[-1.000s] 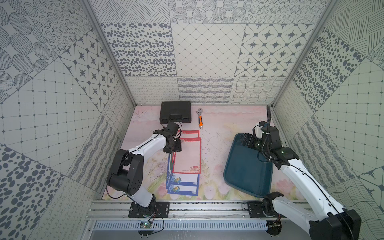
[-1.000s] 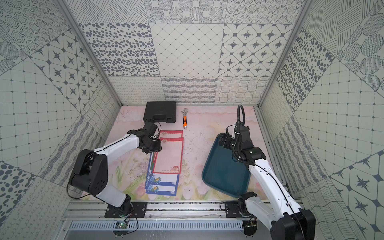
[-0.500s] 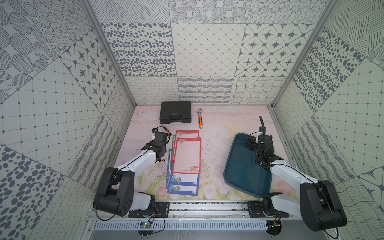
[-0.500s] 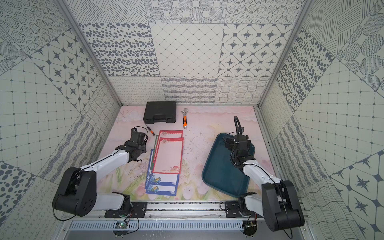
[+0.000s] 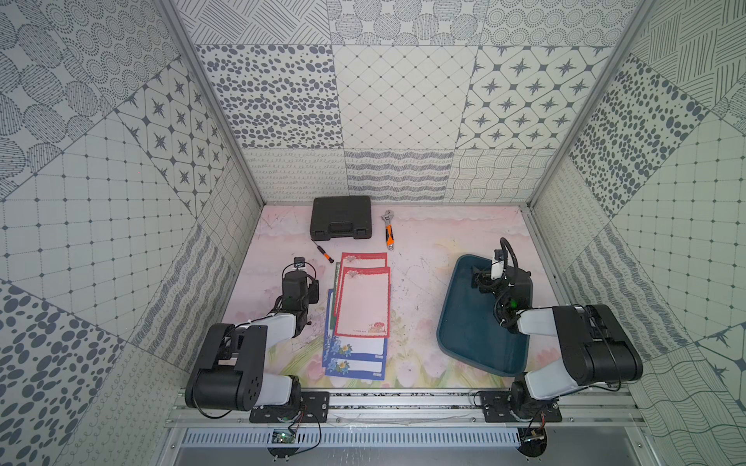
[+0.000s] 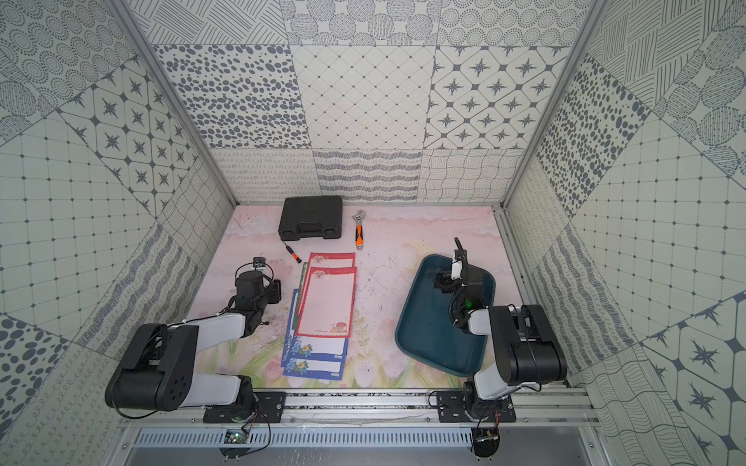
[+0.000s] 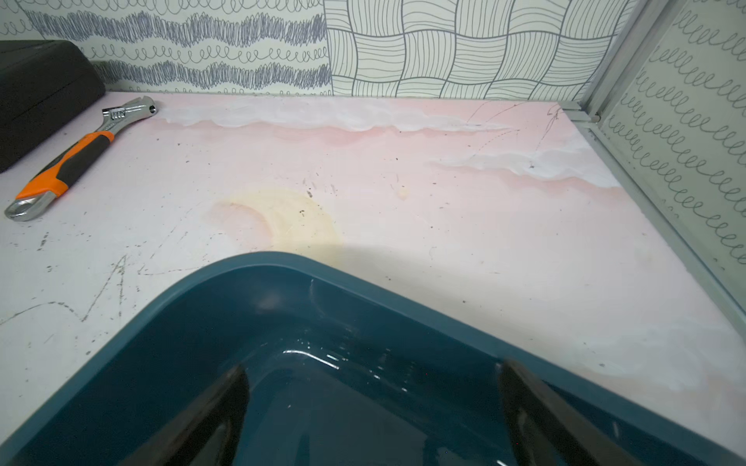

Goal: Take out the stationery paper from the storage box
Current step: Reset both arms

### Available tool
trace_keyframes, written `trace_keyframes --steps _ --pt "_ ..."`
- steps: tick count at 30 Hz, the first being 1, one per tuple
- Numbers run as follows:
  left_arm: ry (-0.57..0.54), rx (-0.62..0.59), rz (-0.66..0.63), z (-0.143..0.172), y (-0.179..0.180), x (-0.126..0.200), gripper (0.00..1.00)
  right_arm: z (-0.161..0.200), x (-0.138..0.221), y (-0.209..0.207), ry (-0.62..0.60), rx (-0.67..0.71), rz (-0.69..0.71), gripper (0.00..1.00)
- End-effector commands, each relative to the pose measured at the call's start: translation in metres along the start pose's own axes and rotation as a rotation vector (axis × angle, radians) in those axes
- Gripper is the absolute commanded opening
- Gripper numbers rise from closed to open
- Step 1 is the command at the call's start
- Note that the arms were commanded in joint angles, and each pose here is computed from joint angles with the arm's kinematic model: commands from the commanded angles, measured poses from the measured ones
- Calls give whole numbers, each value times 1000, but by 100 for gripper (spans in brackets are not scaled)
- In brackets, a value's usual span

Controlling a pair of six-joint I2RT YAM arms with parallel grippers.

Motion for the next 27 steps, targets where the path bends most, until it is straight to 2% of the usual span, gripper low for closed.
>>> trace_keyframes --steps 1,7,8,10,11,13,27 --pt "-300 -43 84 -46 -8 9 68 -22 -2 1 -90 -18 2 98" --pt "-201 25 -47 -34 6 -23 78 -24 -5 -5 -88 -35 46 98" --pt "-149 62 -69 -31 12 -25 79 -24 -5 -5 -89 -35 47 98" --pt "-163 82 -108 -31 19 -25 82 -25 -5 -6 -90 -41 56 98" --pt "-148 93 -104 -30 19 -25 95 -25 -5 -7 -89 -43 60 98" --pt "-157 90 -108 -30 20 -26 100 -25 -5 -7 -89 -43 61 98" --pt "-149 93 -105 -30 20 -26 99 -25 -5 -7 -91 -43 60 98"
Point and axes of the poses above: each gripper's point midway between its finger pads, its own x axis back along the fingers, its own y axis along the line the jaws close on, z = x × y, the point moved 4 cm from there along x, back along the fingers, and after that the axes turned 12 degrees about -x, right-handed, at the moved point
